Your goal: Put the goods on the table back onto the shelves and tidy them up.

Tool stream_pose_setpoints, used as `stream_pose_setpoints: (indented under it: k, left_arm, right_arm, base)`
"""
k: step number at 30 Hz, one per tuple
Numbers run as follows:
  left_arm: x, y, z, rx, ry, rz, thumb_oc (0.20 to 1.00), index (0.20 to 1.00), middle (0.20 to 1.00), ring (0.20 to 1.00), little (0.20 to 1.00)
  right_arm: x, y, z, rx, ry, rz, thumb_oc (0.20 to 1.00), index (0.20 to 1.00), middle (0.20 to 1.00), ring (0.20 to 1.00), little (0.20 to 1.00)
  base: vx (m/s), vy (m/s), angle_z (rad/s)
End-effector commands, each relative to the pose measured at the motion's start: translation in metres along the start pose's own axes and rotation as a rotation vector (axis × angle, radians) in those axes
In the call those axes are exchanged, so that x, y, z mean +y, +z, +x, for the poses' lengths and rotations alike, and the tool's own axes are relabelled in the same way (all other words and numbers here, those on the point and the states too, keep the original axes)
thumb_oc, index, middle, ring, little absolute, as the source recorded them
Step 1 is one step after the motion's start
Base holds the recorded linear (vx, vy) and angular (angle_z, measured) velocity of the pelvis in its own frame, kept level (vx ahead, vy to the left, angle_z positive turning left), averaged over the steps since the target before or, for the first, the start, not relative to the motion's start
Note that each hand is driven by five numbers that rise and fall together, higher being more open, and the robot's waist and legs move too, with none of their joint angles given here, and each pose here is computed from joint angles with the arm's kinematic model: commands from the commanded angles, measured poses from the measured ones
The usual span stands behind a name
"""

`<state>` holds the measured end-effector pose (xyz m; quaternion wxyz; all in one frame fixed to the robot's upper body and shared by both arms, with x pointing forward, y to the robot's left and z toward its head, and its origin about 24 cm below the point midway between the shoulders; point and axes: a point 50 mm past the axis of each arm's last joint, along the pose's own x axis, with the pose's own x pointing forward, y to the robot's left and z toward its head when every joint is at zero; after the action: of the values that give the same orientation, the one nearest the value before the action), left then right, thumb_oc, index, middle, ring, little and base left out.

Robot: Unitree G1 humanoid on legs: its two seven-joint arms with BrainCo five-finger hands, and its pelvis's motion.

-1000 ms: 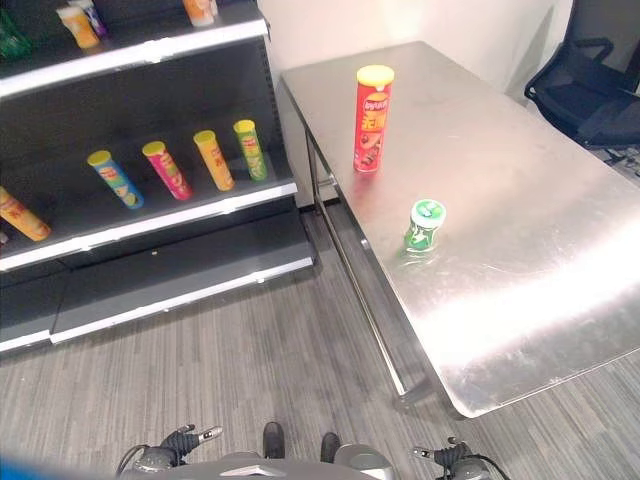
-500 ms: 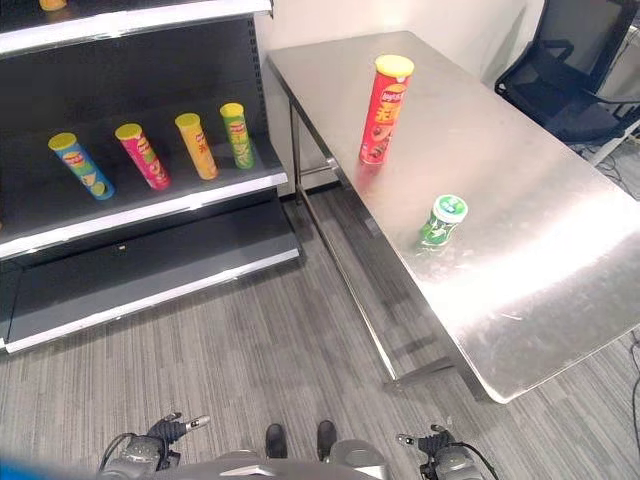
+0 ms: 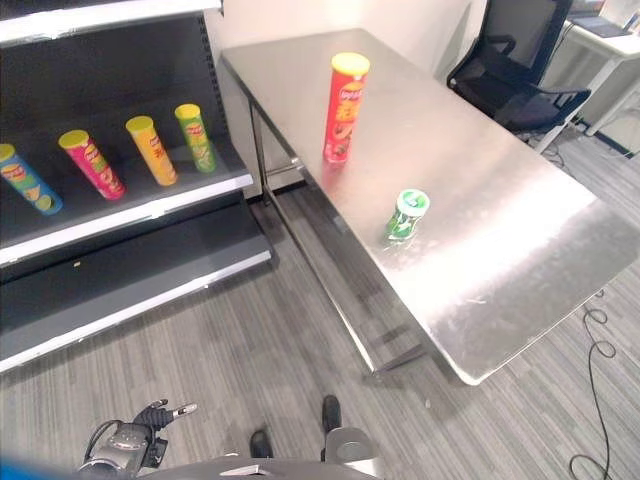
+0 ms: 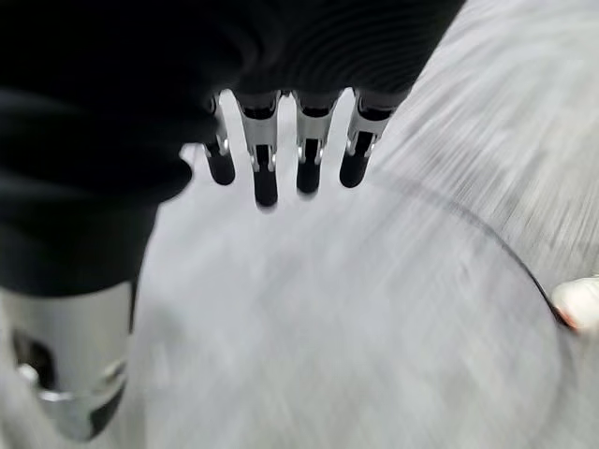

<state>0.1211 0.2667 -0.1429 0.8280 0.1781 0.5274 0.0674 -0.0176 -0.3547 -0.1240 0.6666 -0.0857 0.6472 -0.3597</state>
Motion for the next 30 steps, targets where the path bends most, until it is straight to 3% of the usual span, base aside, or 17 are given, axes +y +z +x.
stream_pose_setpoints:
  k: [1, 3, 7, 8, 9, 10, 11, 14, 17, 19, 24, 30]
  left_arm:
    - [0.004, 0.018, 0.003, -0.049, 0.015, 0.008, 1.0, 1.0, 1.0, 1.0, 1.0]
    - [-0.002, 0.008, 0.002, -0.014, 0.01, -0.006, 1.0, 1.0, 1.0, 1.0, 1.0]
    - [-0.007, -0.004, -0.001, 0.013, 0.016, -0.036, 1.0, 1.0, 1.0, 1.0, 1.0]
    - [-0.008, -0.004, -0.001, 0.013, 0.015, -0.035, 1.0, 1.0, 1.0, 1.0, 1.0]
    - [-0.008, -0.008, -0.002, 0.013, 0.015, -0.036, 1.0, 1.0, 1.0, 1.0, 1.0]
    - [-0.008, -0.011, -0.002, 0.02, 0.01, -0.034, 1.0, 1.0, 1.0, 1.0, 1.0]
    - [-0.008, -0.011, -0.002, 0.02, 0.011, -0.036, 1.0, 1.0, 1.0, 1.0, 1.0]
    - [-0.006, -0.013, -0.004, 0.003, -0.017, -0.026, 1.0, 1.0, 1.0, 1.0, 1.0]
    - [-0.005, -0.014, -0.005, -0.005, -0.028, -0.02, 1.0, 1.0, 1.0, 1.0, 1.0]
    - [-0.005, -0.016, -0.006, -0.009, -0.043, -0.011, 1.0, 1.0, 1.0, 1.0, 1.0]
    - [-0.007, -0.013, -0.006, -0.019, -0.05, -0.007, 1.0, 1.0, 1.0, 1.0, 1.0]
    - [-0.011, -0.014, -0.005, -0.012, -0.058, -0.004, 1.0, 1.0, 1.0, 1.0, 1.0]
  right_arm:
    - [-0.083, 0.018, -0.001, -0.013, -0.258, 0.301, 1.0, 1.0, 1.0, 1.0, 1.0]
    - [-0.135, 0.035, -0.01, -0.111, -0.424, 0.471, 1.0, 1.0, 1.0, 1.0, 1.0]
    - [-0.198, 0.111, -0.058, -0.537, -0.679, 0.482, 1.0, 1.0, 1.0, 1.0, 1.0]
    - [-0.199, 0.11, -0.058, -0.535, -0.682, 0.481, 1.0, 1.0, 1.0, 1.0, 1.0]
    - [-0.227, 0.159, -0.107, -0.821, -0.788, 0.517, 1.0, 1.0, 1.0, 1.0, 1.0]
    - [-0.231, 0.193, -0.141, -1.032, -0.755, 0.525, 1.0, 1.0, 1.0, 1.0, 1.0]
    - [-0.231, 0.194, -0.141, -1.034, -0.754, 0.525, 1.0, 1.0, 1.0, 1.0, 1.0]
    - [-0.219, 0.242, -0.201, -1.376, -0.604, 0.356, 1.0, 1.0, 1.0, 1.0, 1.0]
    - [-0.207, 0.259, -0.224, -1.484, -0.554, 0.226, 1.0, 1.0, 1.0, 1.0, 1.0]
    - [-0.171, 0.284, -0.25, -1.614, -0.431, 0.001, 1.0, 1.0, 1.0, 1.0, 1.0]
    - [-0.123, 0.306, -0.271, -1.712, -0.253, -0.215, 1.0, 1.0, 1.0, 1.0, 1.0]
    - [-0.082, 0.319, -0.273, -1.723, -0.112, -0.323, 1.0, 1.0, 1.0, 1.0, 1.0]
  base:
    - [0.12, -0.112, -0.04]
    - [0.09, -0.068, 0.33]
    - [0.04, -0.037, 0.03]
    - [0.02, -0.055, 0.0]
    - [0.01, -0.079, -0.05]
    - [0.01, -0.08, -0.03]
    - [-0.01, -0.055, -0.05]
    - [-0.02, -0.062, -0.03]
    - [-0.03, -0.049, 0.03]
    - [-0.04, -0.063, 0.06]
    - [-0.03, -0.051, 0.13]
    - [-0.01, -0.058, 0.18]
